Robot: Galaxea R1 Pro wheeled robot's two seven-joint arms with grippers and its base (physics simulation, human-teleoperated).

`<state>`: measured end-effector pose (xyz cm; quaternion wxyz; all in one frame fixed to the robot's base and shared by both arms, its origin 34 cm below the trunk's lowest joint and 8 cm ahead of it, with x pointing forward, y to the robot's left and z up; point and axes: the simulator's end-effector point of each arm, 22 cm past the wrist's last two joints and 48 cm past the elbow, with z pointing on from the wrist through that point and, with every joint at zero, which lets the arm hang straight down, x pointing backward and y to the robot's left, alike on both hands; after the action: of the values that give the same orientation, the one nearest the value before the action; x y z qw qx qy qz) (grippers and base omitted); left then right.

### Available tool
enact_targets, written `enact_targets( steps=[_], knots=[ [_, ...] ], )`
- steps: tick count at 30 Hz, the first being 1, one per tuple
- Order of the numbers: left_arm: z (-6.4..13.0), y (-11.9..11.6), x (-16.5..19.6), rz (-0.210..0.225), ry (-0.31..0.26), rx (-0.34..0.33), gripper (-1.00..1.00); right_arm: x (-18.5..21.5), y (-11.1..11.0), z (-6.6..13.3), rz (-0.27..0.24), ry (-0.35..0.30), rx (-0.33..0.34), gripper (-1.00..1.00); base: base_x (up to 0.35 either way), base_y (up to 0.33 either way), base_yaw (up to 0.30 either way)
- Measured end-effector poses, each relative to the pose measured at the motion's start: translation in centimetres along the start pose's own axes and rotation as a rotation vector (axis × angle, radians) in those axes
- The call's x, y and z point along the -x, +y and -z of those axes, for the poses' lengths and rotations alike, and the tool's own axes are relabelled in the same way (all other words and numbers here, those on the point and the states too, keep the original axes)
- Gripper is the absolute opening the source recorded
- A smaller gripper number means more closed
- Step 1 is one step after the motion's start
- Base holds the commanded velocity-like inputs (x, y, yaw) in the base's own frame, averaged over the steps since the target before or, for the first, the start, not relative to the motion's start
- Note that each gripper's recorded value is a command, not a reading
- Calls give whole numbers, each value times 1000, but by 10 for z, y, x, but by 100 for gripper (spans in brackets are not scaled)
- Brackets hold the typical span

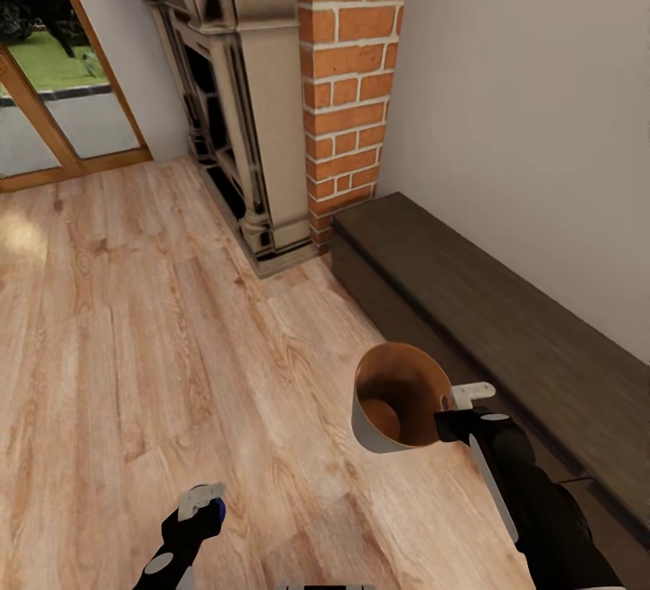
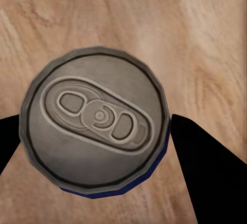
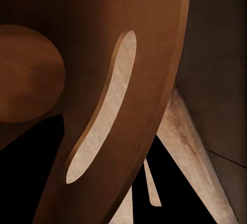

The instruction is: Put the three can of soda from the living room inside the tash can in the kitchen.

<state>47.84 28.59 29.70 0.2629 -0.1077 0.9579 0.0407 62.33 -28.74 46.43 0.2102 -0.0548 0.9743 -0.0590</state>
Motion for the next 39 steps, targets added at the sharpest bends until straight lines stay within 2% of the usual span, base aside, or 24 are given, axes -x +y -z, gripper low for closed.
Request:
enact_targets(
  steps=[39],
  knots=[
    [70, -5, 81, 8, -62, -11, -100, 65, -16, 89, -7, -61, -5, -100, 0, 0, 0]
  ],
)
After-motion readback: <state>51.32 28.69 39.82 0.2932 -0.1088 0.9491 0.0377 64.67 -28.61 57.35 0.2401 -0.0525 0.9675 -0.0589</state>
